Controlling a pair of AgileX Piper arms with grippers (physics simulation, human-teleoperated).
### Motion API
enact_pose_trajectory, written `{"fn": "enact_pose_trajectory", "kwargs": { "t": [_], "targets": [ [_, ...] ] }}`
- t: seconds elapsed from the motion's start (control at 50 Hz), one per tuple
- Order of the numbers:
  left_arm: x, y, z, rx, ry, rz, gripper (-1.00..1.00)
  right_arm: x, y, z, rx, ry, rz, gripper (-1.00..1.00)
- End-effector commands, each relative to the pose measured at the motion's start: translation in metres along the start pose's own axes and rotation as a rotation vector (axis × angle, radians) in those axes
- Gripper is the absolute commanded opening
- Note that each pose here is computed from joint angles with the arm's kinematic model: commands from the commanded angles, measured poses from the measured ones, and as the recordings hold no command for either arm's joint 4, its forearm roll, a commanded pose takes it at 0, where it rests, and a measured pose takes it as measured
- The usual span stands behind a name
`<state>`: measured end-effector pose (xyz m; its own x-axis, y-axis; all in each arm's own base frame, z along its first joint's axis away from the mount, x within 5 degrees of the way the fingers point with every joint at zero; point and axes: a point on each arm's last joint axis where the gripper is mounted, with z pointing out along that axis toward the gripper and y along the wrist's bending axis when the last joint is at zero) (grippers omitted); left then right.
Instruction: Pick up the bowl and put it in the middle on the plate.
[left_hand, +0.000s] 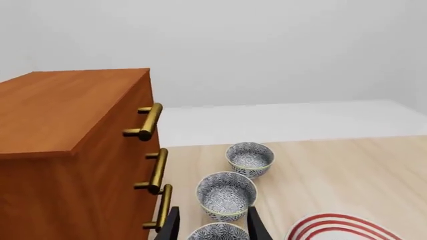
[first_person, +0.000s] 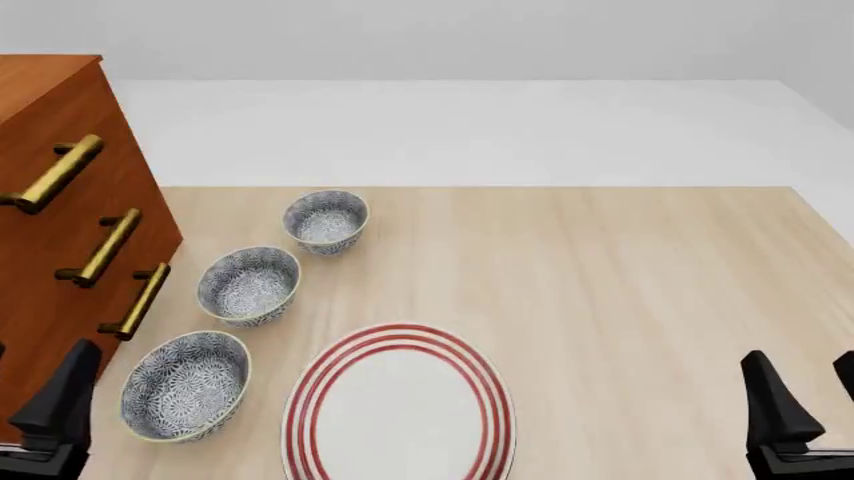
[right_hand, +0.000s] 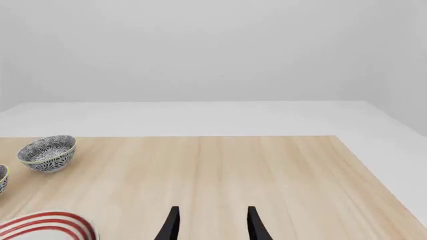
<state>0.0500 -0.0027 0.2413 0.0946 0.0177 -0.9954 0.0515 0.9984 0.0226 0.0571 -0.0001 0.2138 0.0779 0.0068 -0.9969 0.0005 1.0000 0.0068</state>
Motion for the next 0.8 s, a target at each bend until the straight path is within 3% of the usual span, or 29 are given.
{"fn": "enact_pose_trajectory", "kwargs": {
  "t": [0.02,0.24,0.28,0.3,0.36,0.42,0.52,0.56,0.58,0.62,0.7,0.76,0.8],
  "targets": [
    [-0.008,0.002,-0.003,-0.038,0.076,-0.041,1.0,0.0,0.0,0.0,0.0,0.001,0.001,1.0],
    [-0.039,-0.003,-0.008,0.093,0.081,0.043,1.0,0.0,0.0,0.0,0.0,0.0,0.0,1.0],
    [-0.039,-0.004,0.004,0.104,0.142,0.005,1.0,0.0,0.0,0.0,0.0,-0.001,-0.001,1.0],
    [-0.046,-0.006,0.002,0.143,0.12,-0.005,1.0,0.0,0.0,0.0,0.0,-0.001,-0.001,1.0],
    [-0.052,-0.008,0.009,0.173,0.134,0.041,1.0,0.0,0.0,0.0,0.0,-0.001,-0.001,1.0],
    [-0.057,-0.009,0.012,0.179,0.148,0.026,1.0,0.0,0.0,0.0,0.0,-0.001,-0.002,1.0],
    [-0.055,-0.01,0.027,0.172,0.215,0.086,1.0,-0.001,0.0,-0.001,0.0,-0.005,-0.005,1.0],
    [-0.056,-0.008,0.025,0.155,0.202,0.119,1.0,0.0,0.0,-0.001,0.0,-0.006,-0.005,1.0],
    [-0.049,-0.009,0.031,0.158,0.224,0.217,1.0,0.0,0.0,0.0,0.0,-0.005,-0.005,1.0],
    [-0.052,-0.011,0.036,0.169,0.244,0.158,1.0,-0.001,0.0,-0.001,0.0,-0.004,-0.004,1.0],
    [-0.055,-0.017,0.048,0.22,0.287,0.161,1.0,-0.001,0.0,-0.001,0.0,-0.006,-0.005,1.0],
    [-0.06,-0.015,0.055,0.177,0.327,0.026,1.0,-0.001,0.0,-0.001,0.0,-0.006,-0.005,1.0],
    [-0.061,-0.017,0.058,0.195,0.333,0.055,1.0,-0.001,0.0,-0.001,0.0,-0.005,-0.004,1.0]
  ]
}}
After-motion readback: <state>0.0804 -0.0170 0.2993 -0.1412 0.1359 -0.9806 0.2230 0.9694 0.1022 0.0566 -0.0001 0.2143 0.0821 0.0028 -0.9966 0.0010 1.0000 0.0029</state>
